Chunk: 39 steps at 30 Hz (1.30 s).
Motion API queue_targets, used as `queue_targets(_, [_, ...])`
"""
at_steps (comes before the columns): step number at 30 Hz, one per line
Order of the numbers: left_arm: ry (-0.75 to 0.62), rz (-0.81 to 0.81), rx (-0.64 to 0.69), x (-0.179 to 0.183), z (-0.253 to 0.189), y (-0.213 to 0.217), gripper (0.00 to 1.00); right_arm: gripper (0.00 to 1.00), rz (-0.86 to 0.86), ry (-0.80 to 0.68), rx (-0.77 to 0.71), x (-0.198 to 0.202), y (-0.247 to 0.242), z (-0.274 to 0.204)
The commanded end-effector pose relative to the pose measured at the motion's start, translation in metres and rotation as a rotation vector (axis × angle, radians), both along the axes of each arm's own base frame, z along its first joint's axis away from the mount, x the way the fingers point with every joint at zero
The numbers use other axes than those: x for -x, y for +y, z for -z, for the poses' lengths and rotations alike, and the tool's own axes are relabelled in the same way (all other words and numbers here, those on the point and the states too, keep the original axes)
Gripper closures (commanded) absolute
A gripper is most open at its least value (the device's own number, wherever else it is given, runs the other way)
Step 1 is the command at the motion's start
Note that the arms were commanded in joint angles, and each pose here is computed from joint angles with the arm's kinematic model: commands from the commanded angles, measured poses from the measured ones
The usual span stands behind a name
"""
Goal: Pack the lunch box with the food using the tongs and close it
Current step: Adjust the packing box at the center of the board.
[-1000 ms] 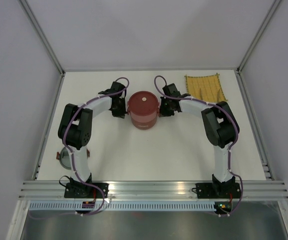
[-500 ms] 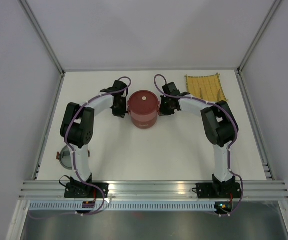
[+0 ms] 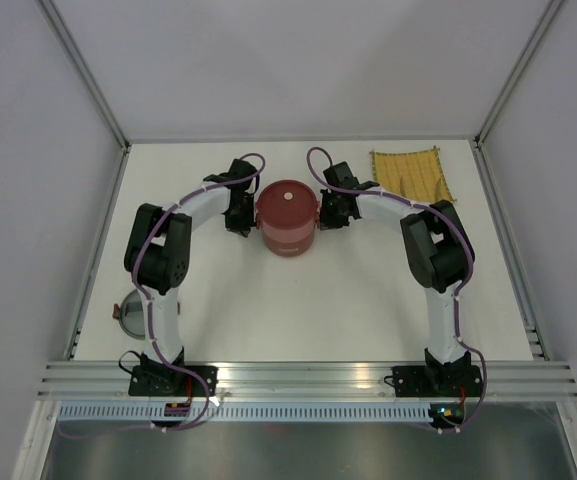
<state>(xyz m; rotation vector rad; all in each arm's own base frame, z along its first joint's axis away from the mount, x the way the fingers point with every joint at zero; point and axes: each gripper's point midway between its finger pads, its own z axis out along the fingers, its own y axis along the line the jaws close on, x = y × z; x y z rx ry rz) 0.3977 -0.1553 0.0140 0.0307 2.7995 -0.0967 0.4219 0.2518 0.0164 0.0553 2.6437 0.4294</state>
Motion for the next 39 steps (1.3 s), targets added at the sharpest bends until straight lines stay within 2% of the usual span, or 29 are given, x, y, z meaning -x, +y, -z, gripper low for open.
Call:
queue_targets(1, [0.014,0.12,0.119,0.016,0.028,-0.084,0.94,1.0,-0.141,0.005,-0.136,0.025,0.078,-0.003])
queue_targets(29, [0.027,0.177,0.133,0.019,0.039,-0.119,0.95,0.99,-0.179,0.025,-0.151,0.038,0.101,0.003])
queue_targets(39, [0.023,0.112,0.139,0.018,0.04,-0.126,0.95,1.0,-0.167,0.017,-0.22,0.043,0.116,-0.007])
